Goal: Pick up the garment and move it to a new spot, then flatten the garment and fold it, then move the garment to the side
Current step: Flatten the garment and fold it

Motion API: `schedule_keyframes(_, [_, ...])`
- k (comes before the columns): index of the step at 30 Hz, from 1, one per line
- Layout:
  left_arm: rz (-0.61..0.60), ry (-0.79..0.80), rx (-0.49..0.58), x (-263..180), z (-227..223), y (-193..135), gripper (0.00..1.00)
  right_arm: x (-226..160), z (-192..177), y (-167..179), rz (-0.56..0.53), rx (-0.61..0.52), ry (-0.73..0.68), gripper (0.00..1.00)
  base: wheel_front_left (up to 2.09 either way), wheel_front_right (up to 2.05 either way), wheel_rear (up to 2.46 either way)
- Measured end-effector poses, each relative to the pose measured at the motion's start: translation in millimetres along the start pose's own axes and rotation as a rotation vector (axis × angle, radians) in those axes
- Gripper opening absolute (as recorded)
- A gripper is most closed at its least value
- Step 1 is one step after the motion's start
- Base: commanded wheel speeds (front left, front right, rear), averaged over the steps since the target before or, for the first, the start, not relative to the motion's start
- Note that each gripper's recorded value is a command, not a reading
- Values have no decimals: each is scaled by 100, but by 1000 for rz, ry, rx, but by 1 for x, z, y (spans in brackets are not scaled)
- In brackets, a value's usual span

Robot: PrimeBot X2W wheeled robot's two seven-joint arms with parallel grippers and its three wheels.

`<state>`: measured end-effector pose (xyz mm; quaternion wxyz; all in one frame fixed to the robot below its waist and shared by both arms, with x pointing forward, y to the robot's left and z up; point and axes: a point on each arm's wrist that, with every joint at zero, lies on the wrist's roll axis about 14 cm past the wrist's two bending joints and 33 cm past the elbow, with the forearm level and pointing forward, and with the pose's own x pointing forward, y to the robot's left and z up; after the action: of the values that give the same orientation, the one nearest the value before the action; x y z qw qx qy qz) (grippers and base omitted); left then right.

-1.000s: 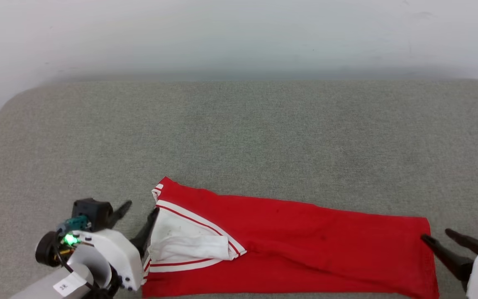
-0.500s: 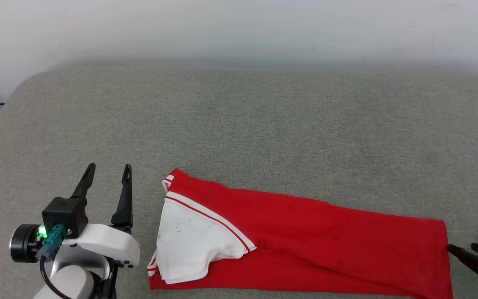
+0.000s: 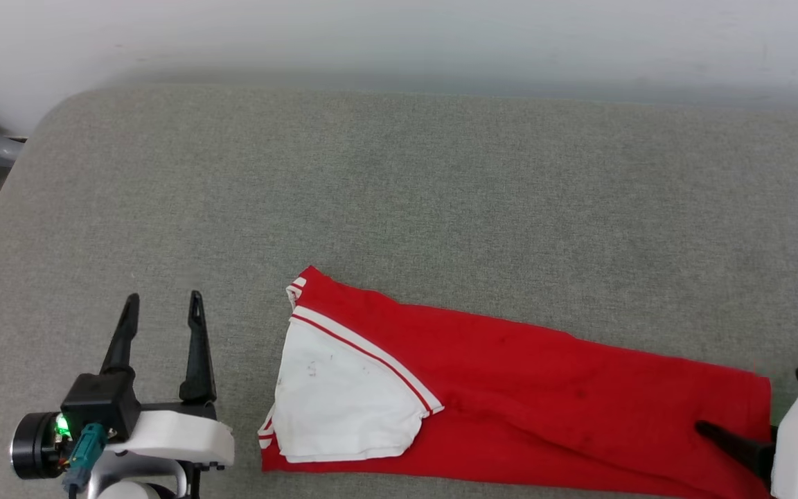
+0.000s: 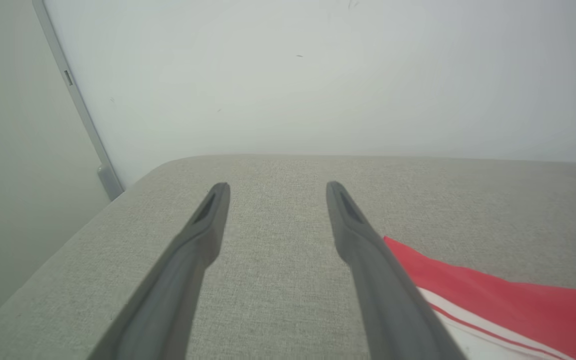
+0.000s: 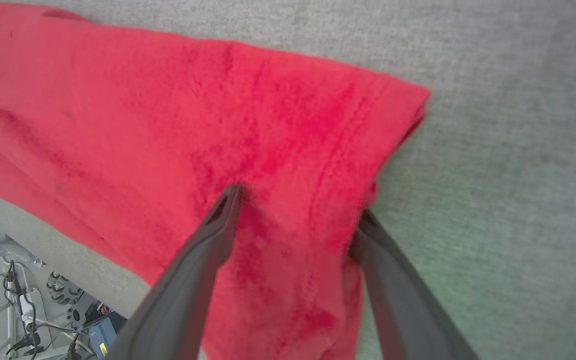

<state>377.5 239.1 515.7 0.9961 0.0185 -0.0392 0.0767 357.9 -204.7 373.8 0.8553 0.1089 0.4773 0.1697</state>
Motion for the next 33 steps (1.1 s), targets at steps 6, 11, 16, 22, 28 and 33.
schedule_keyframes(6, [-12, 23, -13, -11, -11, -8, 100, 13, 2, 18, 46, -17, -12, 100, 0, 0, 0])
schedule_keyframes(11, [-18, 29, -11, -15, -15, -13, 100, 19, 2, 30, 75, -32, -19, 100, 0, 0, 0])
schedule_keyframes(16, [-32, 37, -7, -21, -18, -19, 100, 21, 0, 28, 56, -76, -34, 0, 0, 0, 0])
schedule_keyframes(22, [-28, 22, 2, -23, -14, -18, 100, 14, 4, 14, 14, -76, -67, 0, 0, 0, 0])
schedule_keyframes(28, [-32, 17, 3, -28, -12, -17, 100, -8, 9, -31, -110, -66, -90, 0, 0, 0, 0])
schedule_keyframes(33, [-46, 14, 9, -33, -10, -19, 100, -29, 12, -65, -214, -64, -102, 0, 0, 0, 0])
